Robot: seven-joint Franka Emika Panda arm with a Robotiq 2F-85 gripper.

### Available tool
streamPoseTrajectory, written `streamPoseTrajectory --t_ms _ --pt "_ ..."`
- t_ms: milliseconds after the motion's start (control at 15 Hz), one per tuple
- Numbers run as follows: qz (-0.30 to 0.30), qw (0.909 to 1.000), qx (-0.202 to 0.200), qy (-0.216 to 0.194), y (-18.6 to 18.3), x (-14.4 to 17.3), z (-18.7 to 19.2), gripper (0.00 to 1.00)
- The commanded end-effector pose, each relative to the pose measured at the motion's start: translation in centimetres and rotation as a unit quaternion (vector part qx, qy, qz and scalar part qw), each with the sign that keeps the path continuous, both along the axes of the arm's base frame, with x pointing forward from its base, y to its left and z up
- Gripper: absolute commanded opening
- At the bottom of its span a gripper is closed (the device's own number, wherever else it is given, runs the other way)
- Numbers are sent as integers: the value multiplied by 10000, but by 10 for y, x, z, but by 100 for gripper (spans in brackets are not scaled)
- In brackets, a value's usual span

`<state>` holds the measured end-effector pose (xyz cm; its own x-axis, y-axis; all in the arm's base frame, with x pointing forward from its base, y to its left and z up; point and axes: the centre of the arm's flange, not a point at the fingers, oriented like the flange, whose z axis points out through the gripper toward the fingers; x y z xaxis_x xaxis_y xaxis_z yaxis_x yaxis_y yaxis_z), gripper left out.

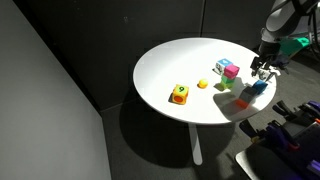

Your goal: Put the dark blue toy block on the three stacked toy block

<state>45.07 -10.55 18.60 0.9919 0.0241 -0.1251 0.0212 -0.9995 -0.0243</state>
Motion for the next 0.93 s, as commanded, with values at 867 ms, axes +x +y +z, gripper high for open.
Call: streamPoseTrajectory --t_ms 867 --pt "9 9994 -211 -279 -42 -7 -53 100"
